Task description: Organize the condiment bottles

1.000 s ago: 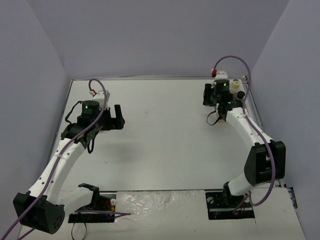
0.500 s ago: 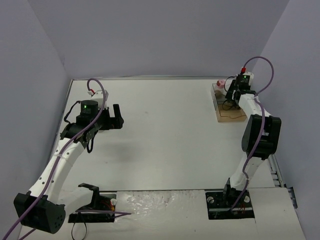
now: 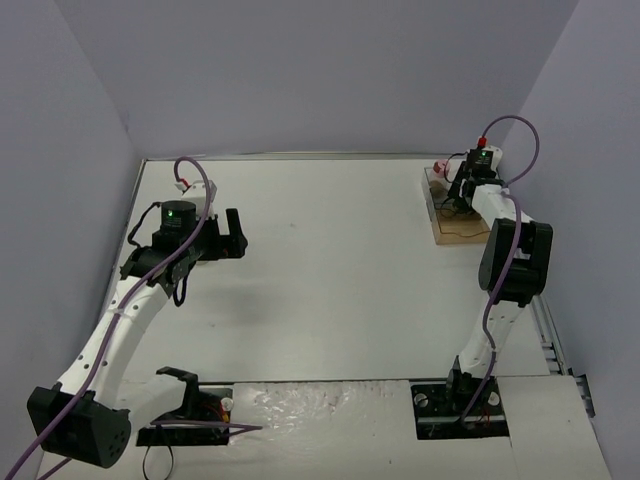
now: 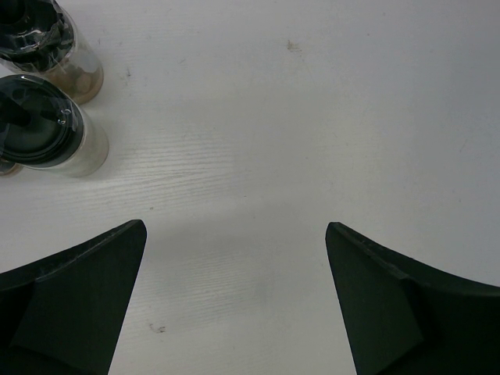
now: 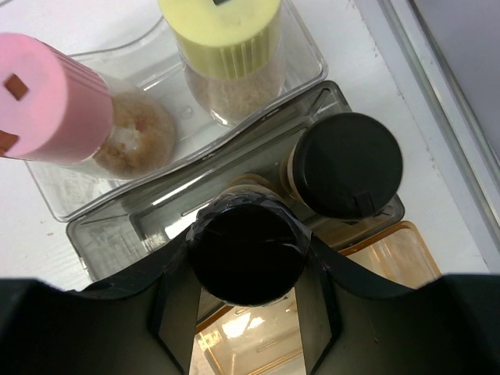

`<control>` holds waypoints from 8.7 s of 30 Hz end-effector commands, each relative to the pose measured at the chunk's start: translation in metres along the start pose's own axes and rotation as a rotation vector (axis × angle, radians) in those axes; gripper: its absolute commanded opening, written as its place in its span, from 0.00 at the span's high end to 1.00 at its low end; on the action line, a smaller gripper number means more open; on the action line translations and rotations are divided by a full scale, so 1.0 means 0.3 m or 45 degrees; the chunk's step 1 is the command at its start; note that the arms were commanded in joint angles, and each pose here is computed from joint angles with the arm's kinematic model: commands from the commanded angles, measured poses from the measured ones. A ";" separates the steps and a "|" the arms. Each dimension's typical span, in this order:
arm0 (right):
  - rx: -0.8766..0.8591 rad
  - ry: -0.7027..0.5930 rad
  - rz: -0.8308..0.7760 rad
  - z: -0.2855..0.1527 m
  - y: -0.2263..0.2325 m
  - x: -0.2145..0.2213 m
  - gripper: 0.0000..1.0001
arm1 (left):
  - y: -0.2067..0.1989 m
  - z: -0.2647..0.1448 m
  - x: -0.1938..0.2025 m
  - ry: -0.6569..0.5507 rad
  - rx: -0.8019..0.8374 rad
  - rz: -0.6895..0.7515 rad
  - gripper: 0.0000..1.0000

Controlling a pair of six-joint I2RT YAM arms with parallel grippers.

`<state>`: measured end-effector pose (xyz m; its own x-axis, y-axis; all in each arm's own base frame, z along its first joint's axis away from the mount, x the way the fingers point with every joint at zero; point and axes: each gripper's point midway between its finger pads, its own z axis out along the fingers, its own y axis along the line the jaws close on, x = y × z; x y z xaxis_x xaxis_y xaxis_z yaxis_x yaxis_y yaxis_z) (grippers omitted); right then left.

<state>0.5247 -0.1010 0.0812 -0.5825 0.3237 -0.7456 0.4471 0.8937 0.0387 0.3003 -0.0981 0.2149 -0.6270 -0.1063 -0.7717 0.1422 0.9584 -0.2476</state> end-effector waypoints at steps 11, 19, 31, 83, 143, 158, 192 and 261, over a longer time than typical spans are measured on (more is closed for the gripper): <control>0.026 -0.112 0.104 0.011 -0.017 -0.097 0.52 | -0.012 -0.013 -0.071 -0.087 0.021 -0.011 0.03; -0.029 -0.153 0.139 -0.107 -0.004 -0.152 0.16 | -0.007 -0.011 -0.074 -0.090 0.021 -0.024 0.03; -0.397 -0.253 0.162 -0.528 0.092 -0.188 0.00 | 0.155 -0.030 -0.082 -0.104 -0.296 -0.105 0.03; -0.825 -0.325 -0.024 -0.889 0.253 0.097 0.00 | 0.777 0.297 -0.100 0.044 -0.932 -0.933 0.32; -0.818 -0.360 -0.025 -0.944 0.212 0.131 0.00 | -0.801 0.440 -0.087 0.277 0.294 0.386 0.84; -0.804 -0.328 -0.046 -0.922 0.207 0.164 0.00 | -0.803 0.574 0.121 0.396 0.277 0.395 0.79; -1.082 -0.290 -0.503 -1.038 0.585 0.342 0.00 | -0.291 0.032 -0.230 -0.151 -0.069 0.102 0.03; -0.143 -0.325 -0.055 -0.139 0.187 -0.171 0.94 | -0.045 -0.024 -0.111 -0.150 -0.011 0.035 0.03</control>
<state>0.5246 -0.0454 0.1097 -0.5343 0.1904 -0.8235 0.3078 0.9512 0.0203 0.3038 -0.1039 0.2259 -0.5948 -0.0761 -0.8003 0.1407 0.9703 -0.1969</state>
